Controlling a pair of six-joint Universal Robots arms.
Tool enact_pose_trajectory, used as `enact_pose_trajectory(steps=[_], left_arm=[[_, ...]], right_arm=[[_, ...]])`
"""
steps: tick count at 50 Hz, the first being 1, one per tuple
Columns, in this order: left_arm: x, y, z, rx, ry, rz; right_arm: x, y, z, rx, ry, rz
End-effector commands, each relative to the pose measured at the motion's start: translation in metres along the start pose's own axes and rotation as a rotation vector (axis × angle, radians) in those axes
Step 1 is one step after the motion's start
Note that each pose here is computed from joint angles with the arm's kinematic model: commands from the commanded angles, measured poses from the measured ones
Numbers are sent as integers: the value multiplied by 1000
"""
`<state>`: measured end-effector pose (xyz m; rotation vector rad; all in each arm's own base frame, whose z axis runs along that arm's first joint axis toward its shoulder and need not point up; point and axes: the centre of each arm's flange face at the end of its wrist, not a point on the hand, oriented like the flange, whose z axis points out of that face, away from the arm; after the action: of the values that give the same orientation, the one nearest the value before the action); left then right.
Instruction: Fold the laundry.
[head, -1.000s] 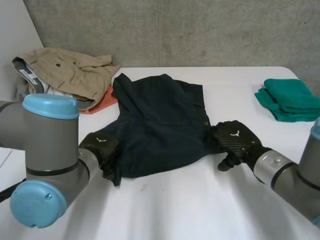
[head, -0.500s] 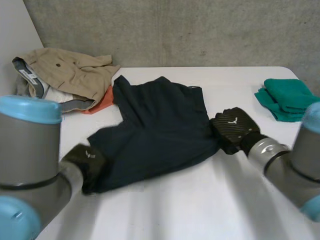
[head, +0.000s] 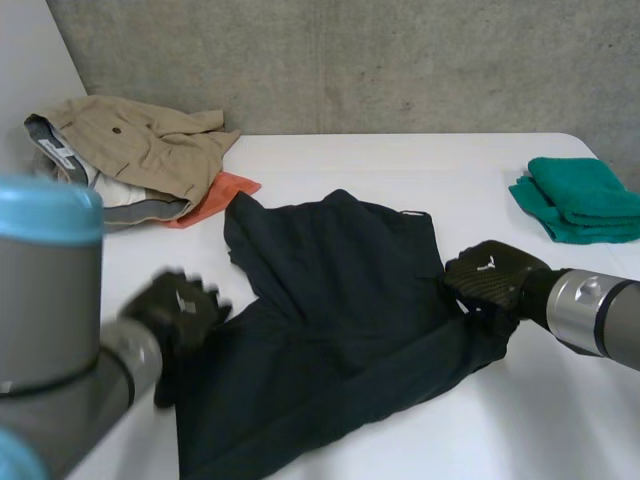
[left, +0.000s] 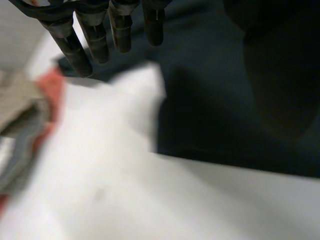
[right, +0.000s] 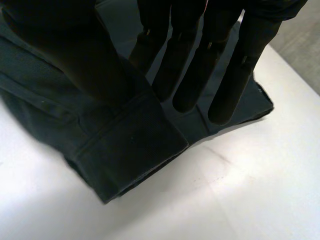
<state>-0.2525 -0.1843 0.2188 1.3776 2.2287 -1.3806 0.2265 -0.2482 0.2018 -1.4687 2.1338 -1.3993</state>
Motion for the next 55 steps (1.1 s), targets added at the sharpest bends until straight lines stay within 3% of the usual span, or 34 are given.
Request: enact_pose_trajectory(steps=[1, 12, 23, 40, 48, 55], left_arm=[[-55, -25, 67, 207, -136, -125], [-57, -16, 167, 298, 68, -163], [-37, -12, 207, 261, 104, -150], [-21, -21, 212, 260, 81, -21], [-45, -19, 166, 37, -147, 19], [-38, 8, 147, -119, -106, 168]], right_arm=[[2, 3, 12, 50, 28, 45], [-3, 8, 22, 66, 30, 39], [-3, 17, 30, 54, 25, 46], [-7, 19, 31, 49, 12, 47], [-8, 19, 30, 45, 11, 40], [-13, 16, 28, 47, 2, 36]])
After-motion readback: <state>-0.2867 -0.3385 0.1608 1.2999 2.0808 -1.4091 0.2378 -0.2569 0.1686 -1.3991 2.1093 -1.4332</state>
